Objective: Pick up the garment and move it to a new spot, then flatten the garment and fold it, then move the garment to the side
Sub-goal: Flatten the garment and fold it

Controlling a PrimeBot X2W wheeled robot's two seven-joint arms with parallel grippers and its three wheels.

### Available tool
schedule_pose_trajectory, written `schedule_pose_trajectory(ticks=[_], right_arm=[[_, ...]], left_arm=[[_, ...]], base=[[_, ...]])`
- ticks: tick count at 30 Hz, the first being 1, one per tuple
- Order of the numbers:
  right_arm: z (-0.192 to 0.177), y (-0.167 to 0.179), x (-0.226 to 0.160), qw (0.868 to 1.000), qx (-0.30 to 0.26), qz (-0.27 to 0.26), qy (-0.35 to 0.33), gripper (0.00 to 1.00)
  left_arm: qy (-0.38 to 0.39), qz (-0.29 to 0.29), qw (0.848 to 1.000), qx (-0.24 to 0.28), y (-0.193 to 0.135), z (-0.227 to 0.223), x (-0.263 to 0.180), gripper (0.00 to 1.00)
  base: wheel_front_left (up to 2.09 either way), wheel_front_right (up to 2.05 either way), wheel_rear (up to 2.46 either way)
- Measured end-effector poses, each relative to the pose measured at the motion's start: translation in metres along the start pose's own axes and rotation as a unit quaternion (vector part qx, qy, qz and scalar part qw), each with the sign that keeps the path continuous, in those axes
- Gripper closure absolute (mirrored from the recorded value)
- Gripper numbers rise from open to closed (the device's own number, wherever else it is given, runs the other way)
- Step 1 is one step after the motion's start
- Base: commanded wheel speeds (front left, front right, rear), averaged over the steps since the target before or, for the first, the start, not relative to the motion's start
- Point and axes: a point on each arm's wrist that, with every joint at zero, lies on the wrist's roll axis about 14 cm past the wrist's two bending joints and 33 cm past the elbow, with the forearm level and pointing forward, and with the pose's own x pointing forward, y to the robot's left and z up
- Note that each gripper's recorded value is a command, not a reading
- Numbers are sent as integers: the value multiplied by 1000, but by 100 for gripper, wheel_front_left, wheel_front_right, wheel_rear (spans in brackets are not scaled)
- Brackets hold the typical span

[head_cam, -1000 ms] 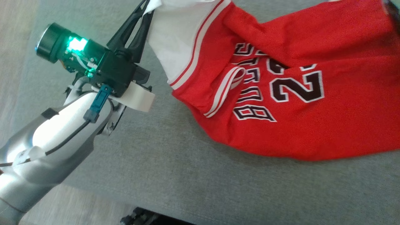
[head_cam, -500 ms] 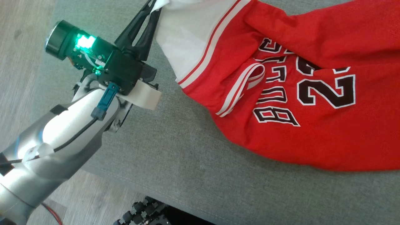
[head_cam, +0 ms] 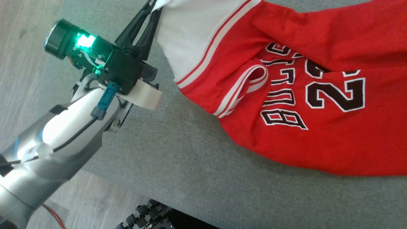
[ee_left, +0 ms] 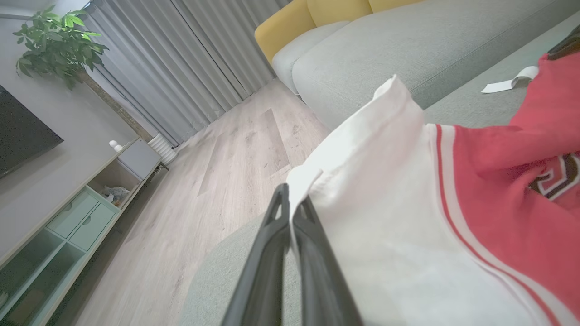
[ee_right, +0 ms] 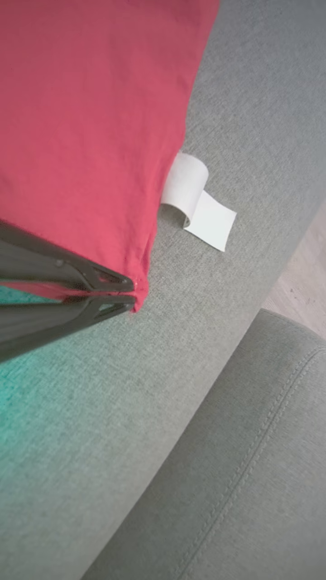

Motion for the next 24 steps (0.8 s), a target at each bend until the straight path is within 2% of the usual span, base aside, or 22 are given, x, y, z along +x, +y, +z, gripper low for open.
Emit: schedule_pose_trajectory(ticks=[4,9,16,21,24], right_arm=[[22,-7,-6,998,-20,-17,-59,100],[71,-29,-32,984,-25,-59,-164,100],[113,-47,-95,956,-35,-106,-272,100],[139,-54,-160,928,-41,-143,-342,100],[142,-55,-201,916,-44,-166,-364,100]], left_arm=[[-9,5,1000,4,5,4,2,100],[-46,7,998,40,21,26,8,100],[-148,11,986,79,41,97,18,100],[-224,17,969,106,52,152,9,100],[-263,21,958,116,57,182,-1,100]], base=[[0,0,0],[0,0,0],[0,0,0],[0,0,0],[0,0,0]])
